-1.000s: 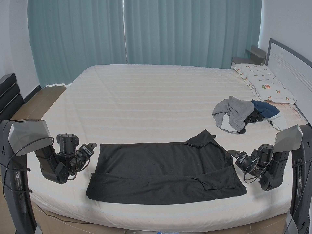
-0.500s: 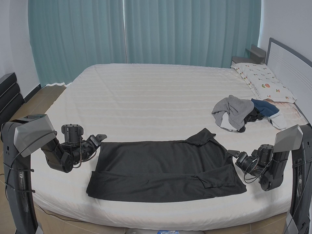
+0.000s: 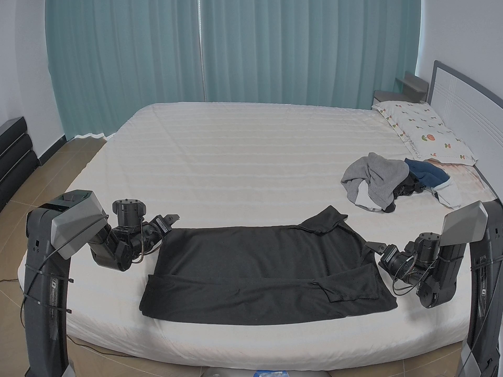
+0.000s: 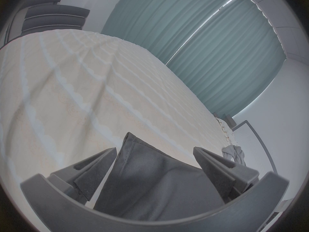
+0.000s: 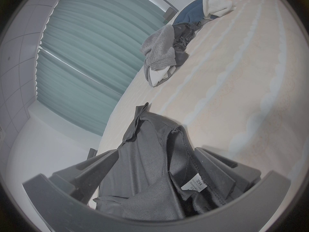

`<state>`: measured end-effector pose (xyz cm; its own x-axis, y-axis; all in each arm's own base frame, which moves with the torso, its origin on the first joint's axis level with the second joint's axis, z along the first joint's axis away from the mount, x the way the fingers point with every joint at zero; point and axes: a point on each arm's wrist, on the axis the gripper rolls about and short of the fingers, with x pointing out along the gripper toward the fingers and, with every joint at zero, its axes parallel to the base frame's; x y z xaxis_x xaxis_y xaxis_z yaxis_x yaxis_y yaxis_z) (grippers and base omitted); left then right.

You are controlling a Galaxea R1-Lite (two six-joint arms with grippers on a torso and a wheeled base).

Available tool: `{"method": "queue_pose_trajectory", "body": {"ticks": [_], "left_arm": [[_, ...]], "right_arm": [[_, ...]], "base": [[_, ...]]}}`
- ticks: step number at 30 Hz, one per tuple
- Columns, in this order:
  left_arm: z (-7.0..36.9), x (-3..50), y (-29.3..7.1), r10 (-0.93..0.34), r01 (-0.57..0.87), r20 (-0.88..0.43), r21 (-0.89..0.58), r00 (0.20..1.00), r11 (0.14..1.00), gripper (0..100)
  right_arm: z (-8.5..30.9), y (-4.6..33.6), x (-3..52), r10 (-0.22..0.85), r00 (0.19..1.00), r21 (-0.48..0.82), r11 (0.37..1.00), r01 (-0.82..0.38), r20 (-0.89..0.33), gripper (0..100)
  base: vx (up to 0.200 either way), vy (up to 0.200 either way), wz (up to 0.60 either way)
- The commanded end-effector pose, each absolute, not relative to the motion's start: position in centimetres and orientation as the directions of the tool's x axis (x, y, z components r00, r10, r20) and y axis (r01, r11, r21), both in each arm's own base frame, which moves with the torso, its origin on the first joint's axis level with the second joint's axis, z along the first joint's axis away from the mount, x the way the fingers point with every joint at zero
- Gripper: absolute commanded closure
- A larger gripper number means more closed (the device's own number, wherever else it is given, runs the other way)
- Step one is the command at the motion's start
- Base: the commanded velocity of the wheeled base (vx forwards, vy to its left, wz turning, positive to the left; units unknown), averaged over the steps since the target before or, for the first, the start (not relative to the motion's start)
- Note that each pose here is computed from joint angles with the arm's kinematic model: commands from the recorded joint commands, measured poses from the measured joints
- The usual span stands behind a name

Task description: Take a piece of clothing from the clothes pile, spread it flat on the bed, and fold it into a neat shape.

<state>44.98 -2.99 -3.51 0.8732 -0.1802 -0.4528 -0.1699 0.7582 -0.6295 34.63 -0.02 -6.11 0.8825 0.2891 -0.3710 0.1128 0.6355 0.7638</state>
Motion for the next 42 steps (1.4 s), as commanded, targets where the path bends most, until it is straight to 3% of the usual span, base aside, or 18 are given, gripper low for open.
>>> {"method": "queue_pose_trajectory", "body": {"ticks": [1, 17, 18, 28, 32, 35, 42], "left_arm": [[-5.1, 45.5, -3.2, -0.182, -0.176, -0.466, -0.624, 0.866, 0.762, 0], [-5.8, 46.7, -3.5, -0.151, -0.180, -0.448, -0.615, 0.881, 0.768, 0], [-5.9, 46.7, -3.5, -0.150, -0.186, -0.453, -0.614, 0.879, 0.767, 100], [-5.8, 46.9, -3.5, -0.102, -0.217, -0.455, -0.596, 0.885, 0.773, 100], [-5.9, 46.9, -3.4, -0.060, -0.241, -0.447, -0.585, 0.893, 0.775, 100], [-6.0, 46.8, -3.3, -0.030, -0.258, -0.438, -0.581, 0.898, 0.772, 100], [-6.2, 46.2, -3.6, -0.013, -0.269, -0.438, -0.576, 0.899, 0.772, 100]], "right_arm": [[-6.0, 0.0, 34.7, 0.289, 0.888, 0.765, 0.636, 0.102, -0.359, 0], [-5.9, 0.0, 34.7, 0.289, 0.889, 0.764, 0.637, 0.099, -0.356, 0], [-5.9, 0.0, 34.7, 0.289, 0.889, 0.764, 0.637, 0.099, -0.356, 0], [-6.0, 0.1, 34.8, 0.286, 0.890, 0.758, 0.645, 0.096, -0.356, 0], [-4.4, 0.2, 35.7, 0.279, 0.912, 0.759, 0.649, 0.051, -0.300, 0], [-2.8, 1.1, 36.4, 0.274, 0.926, 0.754, 0.657, 0.018, -0.260, 0], [-1.8, 4.9, 38.8, 0.344, 0.886, 0.746, 0.666, 0.002, -0.310, 0]], "base": [[0.000, 0.000, 0.00], [0.000, 0.000, 0.00], [0.000, 0.000, 0.00], [0.000, 0.000, 0.00], [0.000, 0.000, 0.00], [0.000, 0.000, 0.00], [0.000, 0.000, 0.00]]}}
